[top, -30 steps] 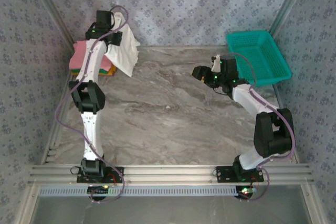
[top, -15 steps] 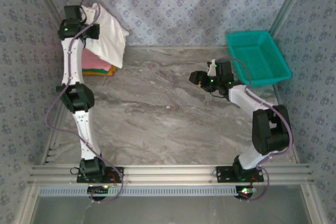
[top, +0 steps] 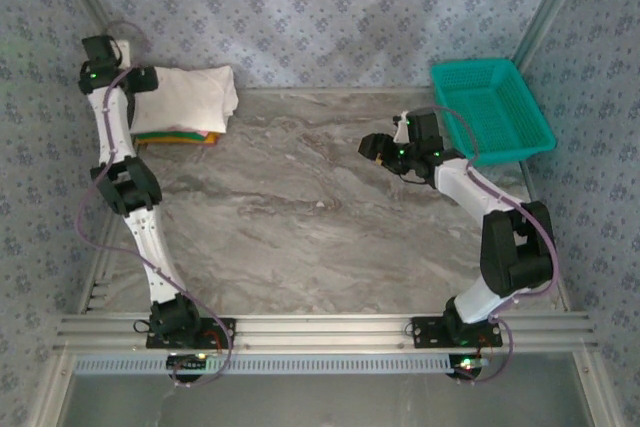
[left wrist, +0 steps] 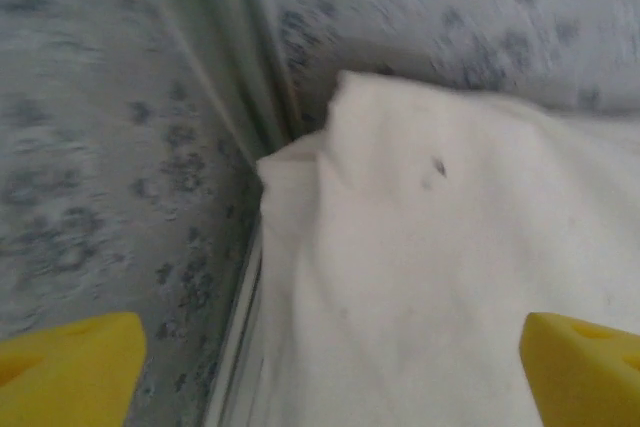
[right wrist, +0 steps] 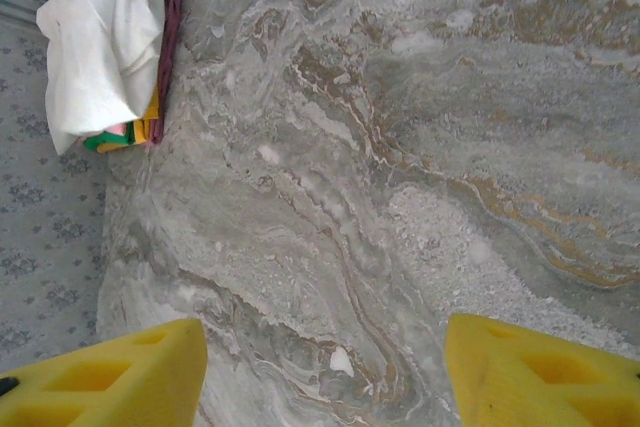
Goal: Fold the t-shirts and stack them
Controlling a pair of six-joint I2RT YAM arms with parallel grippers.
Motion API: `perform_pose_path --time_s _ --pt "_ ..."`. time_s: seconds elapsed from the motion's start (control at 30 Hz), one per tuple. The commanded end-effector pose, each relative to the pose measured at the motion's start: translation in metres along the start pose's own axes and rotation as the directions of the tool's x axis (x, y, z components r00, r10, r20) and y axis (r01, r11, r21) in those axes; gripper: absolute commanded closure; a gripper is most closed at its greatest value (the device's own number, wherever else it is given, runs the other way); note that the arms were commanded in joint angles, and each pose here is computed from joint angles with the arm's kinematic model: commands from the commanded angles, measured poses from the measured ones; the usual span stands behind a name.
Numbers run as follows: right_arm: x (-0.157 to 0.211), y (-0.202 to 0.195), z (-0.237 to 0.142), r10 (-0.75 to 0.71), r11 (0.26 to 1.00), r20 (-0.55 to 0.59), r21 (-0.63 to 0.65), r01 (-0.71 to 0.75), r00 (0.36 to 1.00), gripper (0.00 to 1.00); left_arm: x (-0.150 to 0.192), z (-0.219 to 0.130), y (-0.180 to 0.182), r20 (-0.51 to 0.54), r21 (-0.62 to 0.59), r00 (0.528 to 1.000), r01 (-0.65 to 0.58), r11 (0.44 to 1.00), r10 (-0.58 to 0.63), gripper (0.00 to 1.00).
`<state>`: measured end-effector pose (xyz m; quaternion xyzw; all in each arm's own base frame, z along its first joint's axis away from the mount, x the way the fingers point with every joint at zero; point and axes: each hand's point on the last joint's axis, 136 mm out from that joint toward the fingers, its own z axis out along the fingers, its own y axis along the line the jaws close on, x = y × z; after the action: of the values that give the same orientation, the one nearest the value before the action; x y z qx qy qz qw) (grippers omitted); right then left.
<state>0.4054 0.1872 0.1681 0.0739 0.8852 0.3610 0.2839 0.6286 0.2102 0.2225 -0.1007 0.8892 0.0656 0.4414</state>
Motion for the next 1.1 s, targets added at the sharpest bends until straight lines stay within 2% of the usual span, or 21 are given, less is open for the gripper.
perform_pose_path --time_s 0.0,0.1,0.13,0.2,0.27,0.3,0.33,0.4,0.47,0.53,0.6,0.67,0.73,0.9,0.97,1.07 --pt "-0.018 0.012 -0.019 -0.088 0.996 0.066 0.03 0.086 0.994 0.31 -0.08 -0.111 0.049 0.216 0.046 0.939 0.264 0.963 -0.268 0.02" --pt "-0.024 0.0 -0.021 -0.151 0.984 0.109 0.109 0.14 0.982 0.26 -0.084 -0.151 0.023 0.215 0.054 0.96 0.174 0.983 -0.182 0.02" --pt "-0.026 -0.004 -0.022 -0.177 0.977 0.118 0.136 0.161 0.977 0.24 -0.076 -0.155 0.013 0.213 0.073 0.962 0.161 0.984 -0.173 0.02" --pt "-0.029 -0.015 -0.026 -0.26 0.949 0.137 0.218 0.227 0.956 0.17 -0.064 -0.19 -0.007 0.329 0.122 0.927 0.148 0.981 -0.181 0.02" --pt "-0.034 -0.03 -0.034 -0.33 0.904 0.158 0.336 0.264 0.931 0.05 -0.026 -0.218 -0.018 0.37 0.093 0.912 0.155 0.984 -0.178 0.02" --pt "-0.038 -0.038 -0.041 -0.372 0.874 0.17 0.395 0.282 0.913 0.02 -0.007 -0.237 -0.025 0.393 0.073 0.904 0.155 0.985 -0.171 0.02" --pt "-0.04 -0.045 -0.047 -0.398 0.849 0.18 0.445 0.286 0.899 0.0 0.017 -0.245 -0.029 0.403 0.054 0.897 0.174 0.983 -0.181 0.02" --pt "-0.044 -0.067 -0.064 -0.434 0.783 0.21 0.568 0.252 0.876 0.0 0.062 -0.273 -0.047 0.498 0.06 0.844 0.196 0.979 -0.2 0.02" --pt "-0.046 -0.087 -0.079 -0.461 0.736 0.235 0.64 0.221 0.856 0.0 0.107 -0.28 -0.061 0.56 0.023 0.81 0.197 0.98 -0.176 0.02" --pt "-0.046 -0.104 -0.092 -0.497 0.684 0.24 0.699 0.207 0.834 0.0 0.15 -0.271 -0.064 0.537 -0.019 0.829 0.195 0.981 -0.155 0.02" --pt "-0.044 -0.126 -0.102 -0.532 0.62 0.235 0.763 0.185 0.813 0.0 0.195 -0.248 -0.064 0.44 -0.039 0.881 0.211 0.977 -0.173 0.02" --pt "-0.039 -0.147 -0.105 -0.544 0.589 0.232 0.79 0.17 0.806 0.0 0.231 -0.23 -0.068 0.369 -0.068 0.918 0.183 0.981 -0.145 0.02" --pt "-0.035 -0.163 -0.106 -0.538 0.576 0.223 0.802 0.161 0.813 0.0 0.253 -0.222 -0.073 0.359 -0.059 0.926 0.142 0.988 -0.112 0.02" --pt "-0.032 -0.204 -0.109 -0.503 0.594 0.268 0.798 0.103 0.822 0.0 0.268 -0.198 -0.087 0.323 -0.019 0.945 0.066 0.998 -0.056 0.02" --pt "-0.034 -0.21 -0.107 -0.518 0.616 0.286 0.779 0.119 0.806 0.0 0.261 -0.188 -0.098 0.313 0.031 0.948 0.046 0.998 -0.053 0.02" --pt "-0.04 -0.204 -0.108 -0.575 0.642 0.312 0.746 0.18 0.756 0.0 0.252 -0.177 -0.115 0.37 0.101 0.928 0.007 0.995 -0.044 0.02"
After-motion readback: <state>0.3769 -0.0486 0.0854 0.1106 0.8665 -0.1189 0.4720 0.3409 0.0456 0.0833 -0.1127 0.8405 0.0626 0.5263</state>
